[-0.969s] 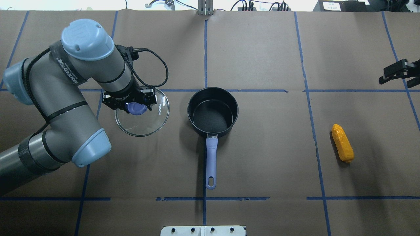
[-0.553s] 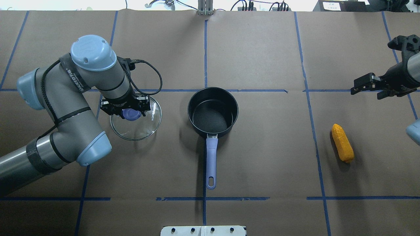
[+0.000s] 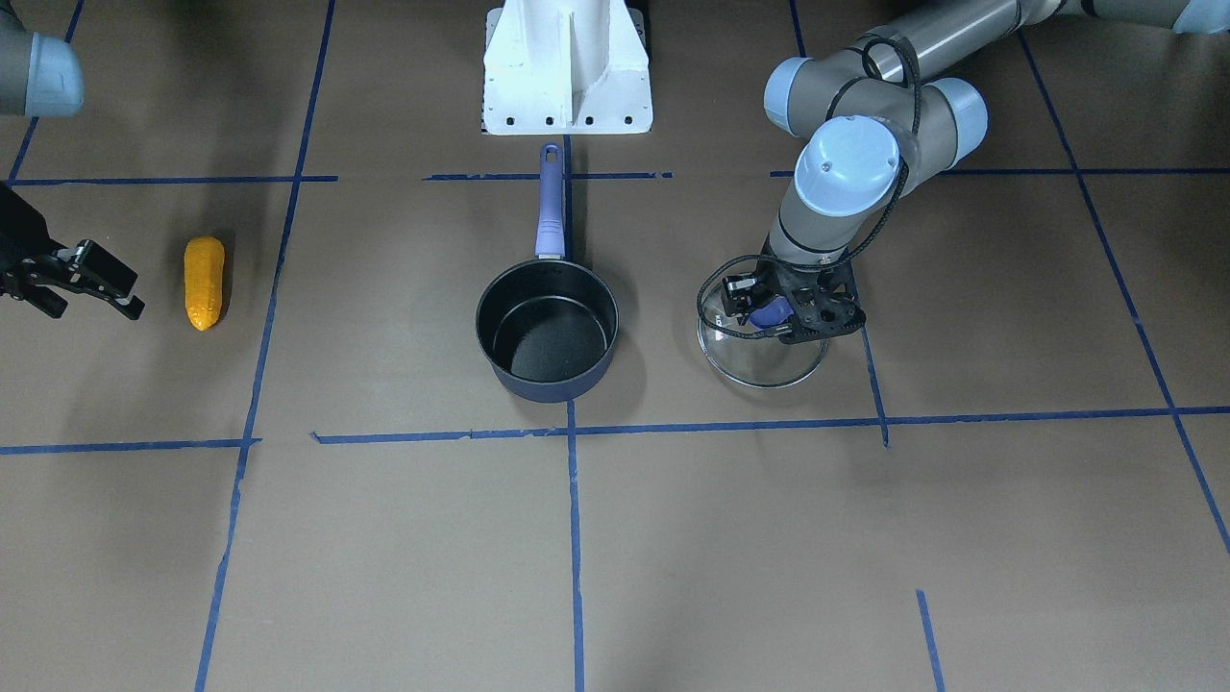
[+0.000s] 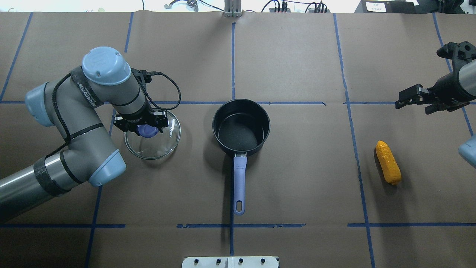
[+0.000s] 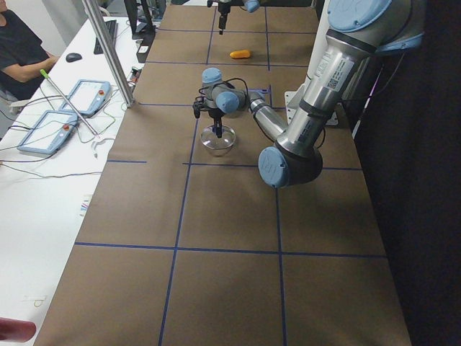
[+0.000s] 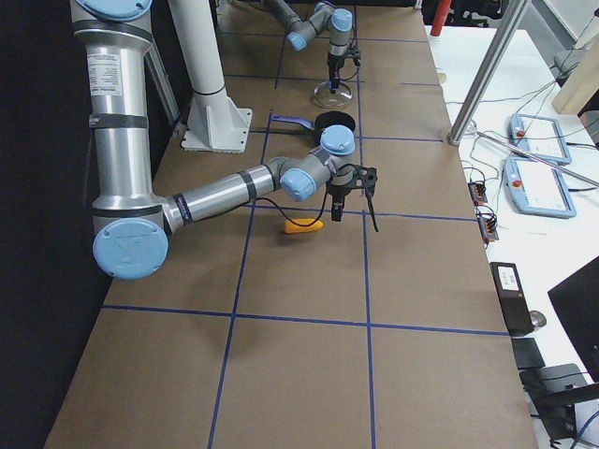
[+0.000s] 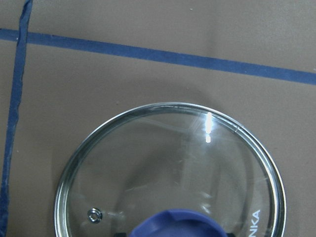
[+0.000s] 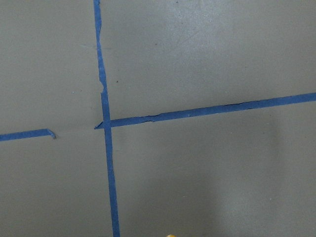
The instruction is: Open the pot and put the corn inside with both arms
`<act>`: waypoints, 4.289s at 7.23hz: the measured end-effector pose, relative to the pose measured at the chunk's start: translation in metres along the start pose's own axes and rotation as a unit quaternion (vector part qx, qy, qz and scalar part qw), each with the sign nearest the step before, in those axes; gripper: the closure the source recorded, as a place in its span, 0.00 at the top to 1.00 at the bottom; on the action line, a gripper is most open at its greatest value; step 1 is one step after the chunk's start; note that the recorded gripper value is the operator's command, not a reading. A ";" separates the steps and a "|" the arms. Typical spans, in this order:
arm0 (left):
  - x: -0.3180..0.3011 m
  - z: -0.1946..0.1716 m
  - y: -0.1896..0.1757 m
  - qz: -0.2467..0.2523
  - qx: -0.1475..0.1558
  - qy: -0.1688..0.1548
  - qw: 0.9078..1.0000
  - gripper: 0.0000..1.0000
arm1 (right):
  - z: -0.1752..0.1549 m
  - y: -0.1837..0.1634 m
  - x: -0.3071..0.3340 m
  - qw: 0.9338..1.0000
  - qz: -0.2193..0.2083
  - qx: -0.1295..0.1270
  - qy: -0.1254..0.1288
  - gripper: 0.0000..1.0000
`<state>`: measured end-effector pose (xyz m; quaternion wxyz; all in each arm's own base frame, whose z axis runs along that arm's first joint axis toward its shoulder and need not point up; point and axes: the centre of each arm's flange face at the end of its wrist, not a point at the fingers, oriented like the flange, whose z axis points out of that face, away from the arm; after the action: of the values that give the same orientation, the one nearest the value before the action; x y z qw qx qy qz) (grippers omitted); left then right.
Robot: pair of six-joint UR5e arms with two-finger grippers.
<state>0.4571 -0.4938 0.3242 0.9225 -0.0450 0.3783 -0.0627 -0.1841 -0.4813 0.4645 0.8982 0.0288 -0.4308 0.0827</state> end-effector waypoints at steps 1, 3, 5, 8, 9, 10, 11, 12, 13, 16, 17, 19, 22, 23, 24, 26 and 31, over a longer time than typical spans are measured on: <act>-0.001 0.002 -0.001 0.000 0.000 -0.001 1.000 0.24 | 0.001 0.001 0.000 1.000 0.000 -0.001 0.000 1.00; -0.002 0.004 -0.002 -0.001 -0.001 -0.004 1.000 0.43 | 0.002 0.001 0.000 1.000 0.000 -0.002 0.001 1.00; -0.004 0.008 -0.003 0.010 -0.002 -0.008 1.000 0.78 | 0.002 0.002 0.000 1.000 0.000 -0.002 0.001 1.00; -0.004 0.007 -0.002 0.020 -0.004 -0.007 1.000 1.00 | 0.006 0.005 0.000 1.000 -0.001 -0.006 0.003 1.00; -0.003 0.004 -0.002 0.020 -0.004 -0.006 1.000 1.00 | 0.012 0.009 -0.002 1.000 -0.001 -0.010 0.007 1.00; -0.003 0.002 -0.003 0.020 -0.003 -0.005 1.000 1.00 | 0.021 0.016 -0.003 1.000 0.000 -0.015 0.013 1.00; -0.004 -0.002 -0.004 0.019 -0.002 -0.003 1.000 1.00 | 0.031 0.025 -0.004 1.000 -0.001 -0.022 0.021 1.00; -0.004 -0.007 -0.005 0.017 -0.001 -0.003 1.000 1.00 | 0.043 0.035 -0.007 0.999 -0.004 -0.027 0.029 1.00; -0.004 -0.013 -0.004 0.016 0.000 -0.003 1.000 1.00 | 0.054 0.047 -0.012 0.999 -0.011 -0.028 0.032 1.00; -0.001 -0.031 -0.002 0.014 0.005 0.002 1.000 1.00 | 0.083 0.088 -0.009 0.998 -0.048 -0.029 0.030 1.00; -0.001 -0.037 -0.003 0.013 0.005 0.006 1.000 1.00 | 0.093 0.097 -0.010 0.997 -0.057 -0.030 0.037 1.00; -0.003 -0.062 -0.002 0.007 -0.002 0.018 1.000 1.00 | 0.105 0.107 -0.009 0.996 -0.065 -0.035 0.048 1.00; -0.006 -0.103 0.011 0.004 0.001 0.028 1.000 1.00 | 0.119 0.114 -0.004 0.995 -0.069 -0.040 0.064 0.65; -0.007 -0.118 0.020 0.003 0.002 0.028 1.000 1.00 | 0.125 0.115 -0.001 0.994 -0.068 -0.042 0.069 0.41; -0.007 -0.131 0.029 0.004 0.003 0.030 1.000 1.00 | 0.128 0.115 0.000 0.994 -0.068 -0.043 0.071 0.19; -0.008 -0.150 0.040 0.006 0.006 0.034 0.999 1.00 | 0.126 0.115 -0.002 0.994 -0.069 -0.041 0.068 0.02; -0.093 -0.195 0.008 0.089 0.012 0.004 0.996 1.00 | 0.092 0.116 -0.030 0.996 -0.080 -0.029 0.034 0.01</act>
<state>0.2548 -0.4790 0.2489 0.9233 0.0000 0.3837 0.0148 -0.2930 -0.3824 0.4967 0.9165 0.0345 -0.3985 -0.0009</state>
